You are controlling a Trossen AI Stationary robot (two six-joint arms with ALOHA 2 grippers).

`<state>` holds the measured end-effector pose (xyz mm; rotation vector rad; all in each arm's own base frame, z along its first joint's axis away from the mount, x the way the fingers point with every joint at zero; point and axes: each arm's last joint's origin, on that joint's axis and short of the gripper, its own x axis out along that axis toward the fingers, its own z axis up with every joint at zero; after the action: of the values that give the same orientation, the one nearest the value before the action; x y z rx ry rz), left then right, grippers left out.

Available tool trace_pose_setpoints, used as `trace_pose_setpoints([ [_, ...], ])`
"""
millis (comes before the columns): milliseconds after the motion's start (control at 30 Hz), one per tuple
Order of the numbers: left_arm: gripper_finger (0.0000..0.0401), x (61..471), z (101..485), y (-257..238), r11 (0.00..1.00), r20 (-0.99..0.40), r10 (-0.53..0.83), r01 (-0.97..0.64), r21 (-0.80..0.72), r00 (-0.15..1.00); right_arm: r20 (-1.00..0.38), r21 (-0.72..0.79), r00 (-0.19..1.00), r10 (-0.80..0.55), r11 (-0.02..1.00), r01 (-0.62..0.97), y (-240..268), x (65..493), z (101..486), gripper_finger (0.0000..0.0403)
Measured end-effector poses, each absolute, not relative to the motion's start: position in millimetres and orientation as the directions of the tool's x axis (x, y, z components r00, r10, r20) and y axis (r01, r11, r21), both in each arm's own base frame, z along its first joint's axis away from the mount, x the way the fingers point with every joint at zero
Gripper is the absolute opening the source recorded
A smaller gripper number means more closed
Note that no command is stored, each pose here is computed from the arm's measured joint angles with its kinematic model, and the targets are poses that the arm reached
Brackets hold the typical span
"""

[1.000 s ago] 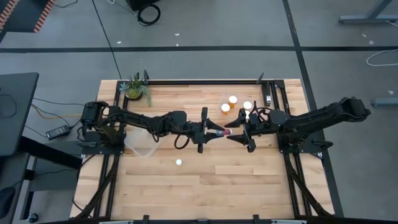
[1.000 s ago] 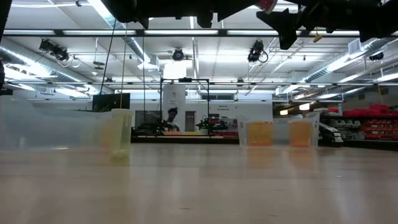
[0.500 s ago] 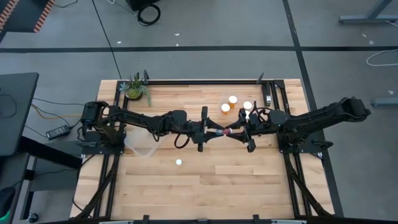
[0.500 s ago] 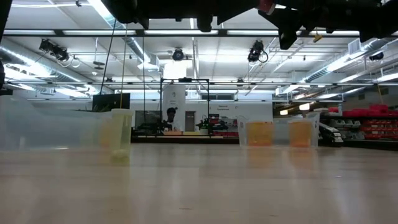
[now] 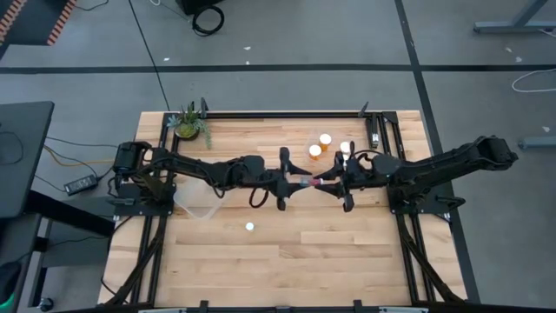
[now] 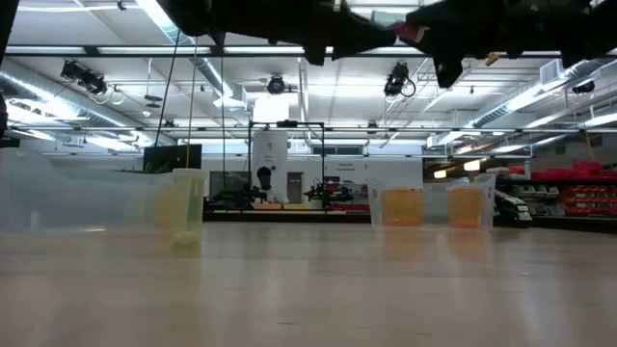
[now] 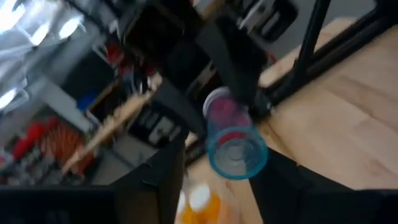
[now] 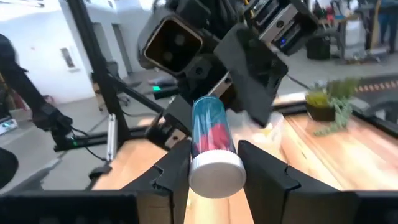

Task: Pick and place medicine bottles into bin by pill shape (circle, oval)
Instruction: Put the small blue pill bottle into the left transparent bin

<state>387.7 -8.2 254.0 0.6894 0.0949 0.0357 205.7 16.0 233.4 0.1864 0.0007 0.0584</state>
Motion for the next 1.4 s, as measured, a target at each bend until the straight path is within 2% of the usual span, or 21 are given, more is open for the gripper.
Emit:
trace_pose_setpoints([
  [133, 0.0216, 386, 243, -11, 0.829, -0.194, 0.062, 0.057, 0.556, 0.979, -0.115, 0.225, 0.993, 0.009, 0.974, 0.017, 15, 206, 225, 0.0137],
  [333, 0.0252, 379, 222, -13, 0.917, -0.408, 0.06, 0.111, 0.384, 0.911, -0.433, 0.242, 0.898, -0.08, 0.949, 0.201, 13, 208, 229, 0.0137],
  [567, 0.0248, 371, 207, -13, 0.99, -0.564, 0.065, 0.018, 0.141, 0.823, -0.772, 0.207, 0.623, -0.126, 0.877, 0.434, 12, 211, 233, 0.0138],
  [700, 0.0233, 363, 197, -17, 0.994, -0.665, 0.056, 0.024, 0.11, 0.745, -0.905, 0.109, 0.407, -0.122, 0.858, 0.501, 13, 221, 222, 0.0138],
  [767, 0.0226, 359, 192, -19, 0.993, -0.712, 0.051, 0.039, 0.11, 0.701, -0.942, 0.073, 0.317, -0.106, 0.861, 0.504, 15, 227, 220, 0.0138],
  [1133, 0.019, 334, 176, -31, 0.997, -0.885, 0.036, 0.05, 0.066, 0.465, -1.0, 0.031, 0.017, 0.026, 0.886, 0.462, 17, 255, 200, 0.0138],
  [1400, 0.0169, 327, 174, -52, 0.991, -0.907, 0.012, 0.114, 0.066, 0.422, -0.992, 0.026, -0.098, 0.08, 0.885, 0.464, 19, 259, 181, 0.0138],
])
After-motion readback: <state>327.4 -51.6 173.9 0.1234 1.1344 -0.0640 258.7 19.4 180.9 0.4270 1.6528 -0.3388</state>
